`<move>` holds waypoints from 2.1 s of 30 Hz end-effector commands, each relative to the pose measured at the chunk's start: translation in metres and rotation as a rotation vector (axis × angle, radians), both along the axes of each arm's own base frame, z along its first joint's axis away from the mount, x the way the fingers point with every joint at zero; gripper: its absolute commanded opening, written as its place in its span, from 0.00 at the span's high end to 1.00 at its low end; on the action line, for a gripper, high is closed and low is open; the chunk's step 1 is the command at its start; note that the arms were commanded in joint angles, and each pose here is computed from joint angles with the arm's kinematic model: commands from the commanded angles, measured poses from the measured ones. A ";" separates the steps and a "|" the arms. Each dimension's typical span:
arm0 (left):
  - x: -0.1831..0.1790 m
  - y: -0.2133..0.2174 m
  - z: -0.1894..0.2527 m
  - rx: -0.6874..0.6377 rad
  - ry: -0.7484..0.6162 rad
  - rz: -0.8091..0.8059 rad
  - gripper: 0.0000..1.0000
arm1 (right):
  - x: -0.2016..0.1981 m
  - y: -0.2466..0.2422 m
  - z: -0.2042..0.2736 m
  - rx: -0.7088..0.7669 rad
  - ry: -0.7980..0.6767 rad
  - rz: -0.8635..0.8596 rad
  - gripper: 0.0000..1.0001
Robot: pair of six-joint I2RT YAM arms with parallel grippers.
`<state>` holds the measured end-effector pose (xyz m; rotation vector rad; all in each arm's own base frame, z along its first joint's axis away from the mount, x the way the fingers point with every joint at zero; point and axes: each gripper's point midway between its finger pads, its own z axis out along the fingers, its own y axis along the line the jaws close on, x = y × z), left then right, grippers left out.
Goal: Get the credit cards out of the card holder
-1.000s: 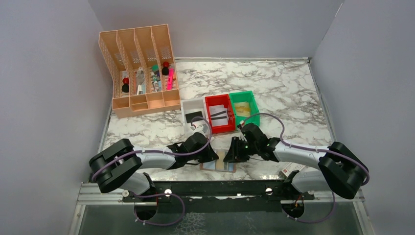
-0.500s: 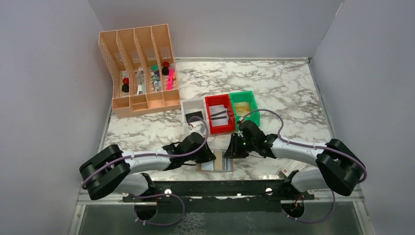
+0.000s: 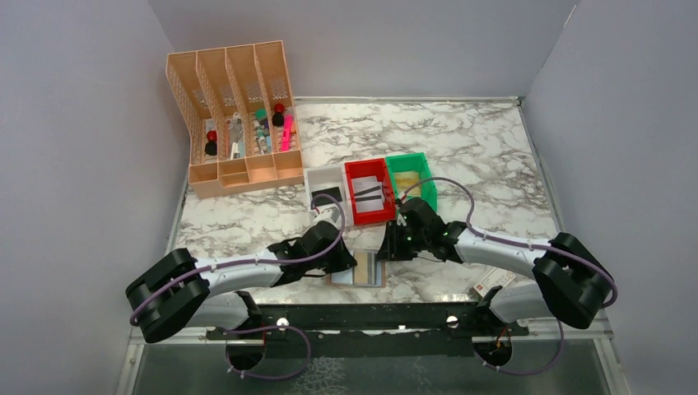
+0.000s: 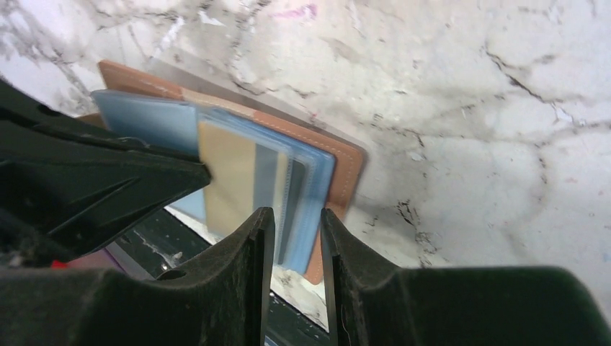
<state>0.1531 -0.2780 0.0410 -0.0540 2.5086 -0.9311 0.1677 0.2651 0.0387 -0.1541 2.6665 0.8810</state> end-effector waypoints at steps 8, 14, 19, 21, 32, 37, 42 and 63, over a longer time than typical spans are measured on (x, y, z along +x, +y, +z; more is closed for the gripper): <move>0.006 0.005 0.000 0.016 -0.024 0.014 1.00 | 0.002 0.039 0.031 0.143 -0.085 0.192 0.79; 0.006 0.006 0.000 0.023 -0.026 0.013 1.00 | 0.011 0.025 -0.003 -0.027 -0.062 0.158 0.78; 0.008 0.015 0.000 0.057 -0.037 0.022 1.00 | 0.018 -0.011 -0.037 -0.249 -0.045 0.078 0.78; 0.010 0.018 0.002 0.064 -0.041 0.028 1.00 | 0.015 -0.019 -0.046 -0.292 -0.029 0.078 0.79; 0.012 0.031 0.007 0.066 -0.048 0.043 1.00 | 0.014 -0.019 -0.051 -0.303 -0.020 0.091 0.79; 0.011 0.027 0.008 0.032 -0.046 0.027 0.99 | 0.013 -0.006 -0.036 -0.226 -0.024 0.113 0.78; 0.010 0.020 0.006 0.008 -0.040 0.004 0.85 | 0.011 0.016 -0.001 -0.083 -0.047 0.133 0.71; -0.005 0.036 -0.024 0.047 0.027 0.017 0.79 | -0.010 0.026 -0.015 0.008 0.088 0.117 0.67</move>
